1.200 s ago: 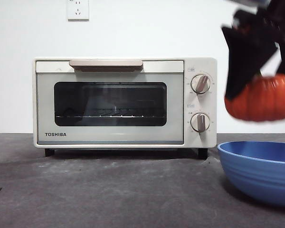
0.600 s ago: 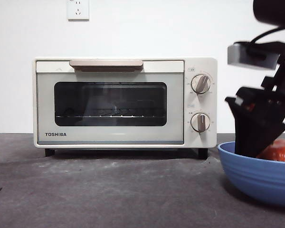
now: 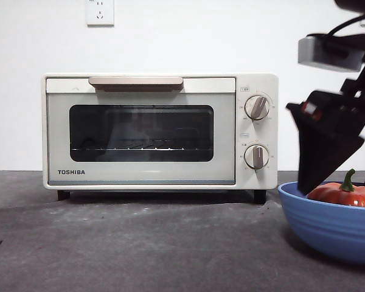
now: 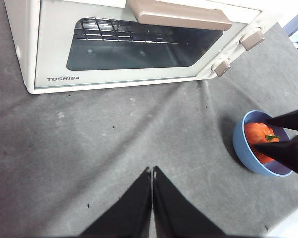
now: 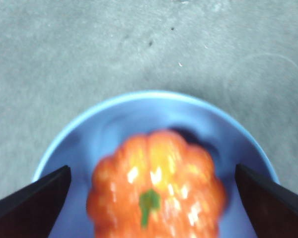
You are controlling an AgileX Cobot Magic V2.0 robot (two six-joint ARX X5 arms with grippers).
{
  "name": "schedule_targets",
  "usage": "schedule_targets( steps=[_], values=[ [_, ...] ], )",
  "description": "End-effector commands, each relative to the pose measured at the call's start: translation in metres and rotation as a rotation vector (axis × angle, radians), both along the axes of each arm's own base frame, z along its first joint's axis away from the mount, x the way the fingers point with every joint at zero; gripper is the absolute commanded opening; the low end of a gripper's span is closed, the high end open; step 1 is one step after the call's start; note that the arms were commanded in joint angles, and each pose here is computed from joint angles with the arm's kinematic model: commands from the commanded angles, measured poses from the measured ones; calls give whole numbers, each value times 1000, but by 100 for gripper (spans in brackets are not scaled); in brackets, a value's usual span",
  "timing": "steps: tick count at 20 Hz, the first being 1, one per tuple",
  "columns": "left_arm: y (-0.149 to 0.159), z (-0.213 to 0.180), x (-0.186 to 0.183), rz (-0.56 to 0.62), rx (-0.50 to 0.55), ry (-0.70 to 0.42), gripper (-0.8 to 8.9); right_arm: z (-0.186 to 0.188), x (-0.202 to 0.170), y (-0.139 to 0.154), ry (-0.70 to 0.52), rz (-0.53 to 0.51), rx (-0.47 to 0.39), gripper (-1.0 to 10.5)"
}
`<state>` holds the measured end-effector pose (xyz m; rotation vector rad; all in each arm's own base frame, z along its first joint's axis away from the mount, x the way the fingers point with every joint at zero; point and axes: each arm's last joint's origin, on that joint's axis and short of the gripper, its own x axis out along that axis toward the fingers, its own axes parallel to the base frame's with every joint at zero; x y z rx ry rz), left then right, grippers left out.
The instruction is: Place pumpkin in the steamer
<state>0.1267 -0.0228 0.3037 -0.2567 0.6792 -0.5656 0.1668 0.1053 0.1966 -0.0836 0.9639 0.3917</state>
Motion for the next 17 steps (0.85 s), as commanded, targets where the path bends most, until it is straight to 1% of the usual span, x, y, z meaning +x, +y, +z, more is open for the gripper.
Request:
schedule_targets(
  steps=[1,5,8,10,17],
  values=[
    [-3,9,3,-20,-14,-51,14,24,0,1,-58,-6,38,527],
    [-13,17,17,-48,-74,-91,14,68,-6,-3,-158,0,97,527],
    [-25,26,37,-58,-69,-124,14,91,-13,-8,-187,0,117,527],
    [-35,32,54,-66,-59,-147,14,99,-19,-11,-191,1,121,526],
    [-61,37,98,-84,-39,-178,14,105,-32,-19,-184,4,122,526]
  ],
)
